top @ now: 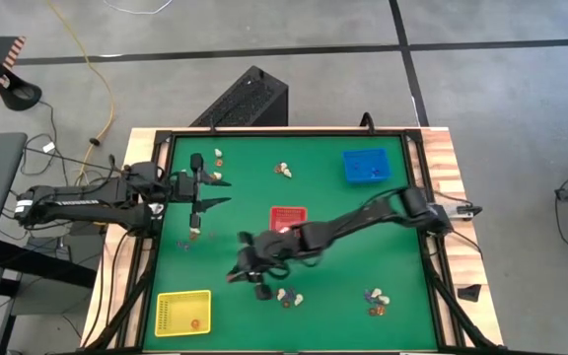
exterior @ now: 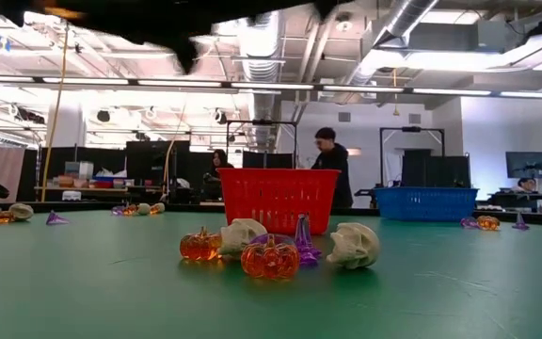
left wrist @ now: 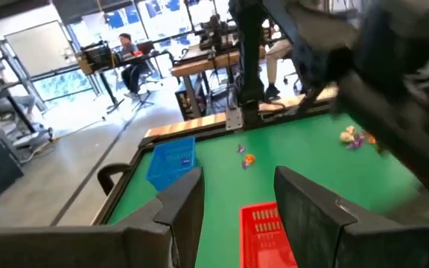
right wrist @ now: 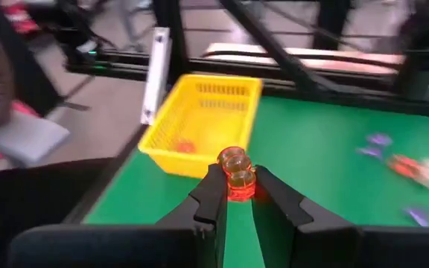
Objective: Sort Halloween decoration
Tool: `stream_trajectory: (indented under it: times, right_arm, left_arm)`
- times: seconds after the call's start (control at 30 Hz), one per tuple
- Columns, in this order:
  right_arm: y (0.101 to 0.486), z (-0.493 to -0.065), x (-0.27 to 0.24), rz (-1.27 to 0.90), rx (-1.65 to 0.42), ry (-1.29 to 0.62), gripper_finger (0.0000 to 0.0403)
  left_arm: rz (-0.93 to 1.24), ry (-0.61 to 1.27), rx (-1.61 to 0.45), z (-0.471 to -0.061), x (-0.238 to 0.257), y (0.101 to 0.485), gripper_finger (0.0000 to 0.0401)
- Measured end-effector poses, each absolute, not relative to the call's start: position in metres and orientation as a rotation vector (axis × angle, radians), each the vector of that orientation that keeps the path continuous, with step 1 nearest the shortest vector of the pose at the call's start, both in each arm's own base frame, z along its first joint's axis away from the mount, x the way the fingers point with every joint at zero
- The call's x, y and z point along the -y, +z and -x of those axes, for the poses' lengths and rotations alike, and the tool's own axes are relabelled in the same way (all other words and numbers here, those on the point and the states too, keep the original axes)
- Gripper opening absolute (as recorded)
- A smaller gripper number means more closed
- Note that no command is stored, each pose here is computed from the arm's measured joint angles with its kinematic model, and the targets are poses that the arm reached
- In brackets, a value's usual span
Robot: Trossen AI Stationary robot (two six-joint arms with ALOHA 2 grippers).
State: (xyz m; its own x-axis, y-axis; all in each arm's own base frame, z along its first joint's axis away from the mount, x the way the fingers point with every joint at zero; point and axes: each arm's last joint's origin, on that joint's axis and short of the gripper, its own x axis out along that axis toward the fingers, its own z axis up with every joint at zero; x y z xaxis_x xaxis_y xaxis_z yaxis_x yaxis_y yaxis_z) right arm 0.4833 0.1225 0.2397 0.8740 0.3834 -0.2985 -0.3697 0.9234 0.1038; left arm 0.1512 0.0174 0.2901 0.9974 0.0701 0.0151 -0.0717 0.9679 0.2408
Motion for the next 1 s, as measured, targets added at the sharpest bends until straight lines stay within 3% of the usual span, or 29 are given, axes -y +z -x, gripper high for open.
stream_trajectory:
  times: [0.17,0.4,0.6,1.0]
  right_arm:
    - [0.232,-0.536,-0.127,-0.133,-0.263,0.586,0.0082]
    - [0.211,-0.576,-0.12,-0.296,-0.288,0.799,0.0082]
    - [0.201,-0.585,-0.103,-0.366,-0.257,0.76,0.0082]
    - [0.199,-0.584,-0.114,-0.304,-0.249,0.659,0.0082]
  left_arm:
    - [-0.24,0.101,0.007,-0.148,-0.018,0.291,0.0153]
    - [-0.242,0.143,0.011,-0.141,-0.018,0.293,0.0153]
    - [-0.244,0.145,0.028,-0.137,-0.018,0.295,0.0153]
    - [-0.256,0.252,0.007,-0.136,-0.021,0.294,0.0153]
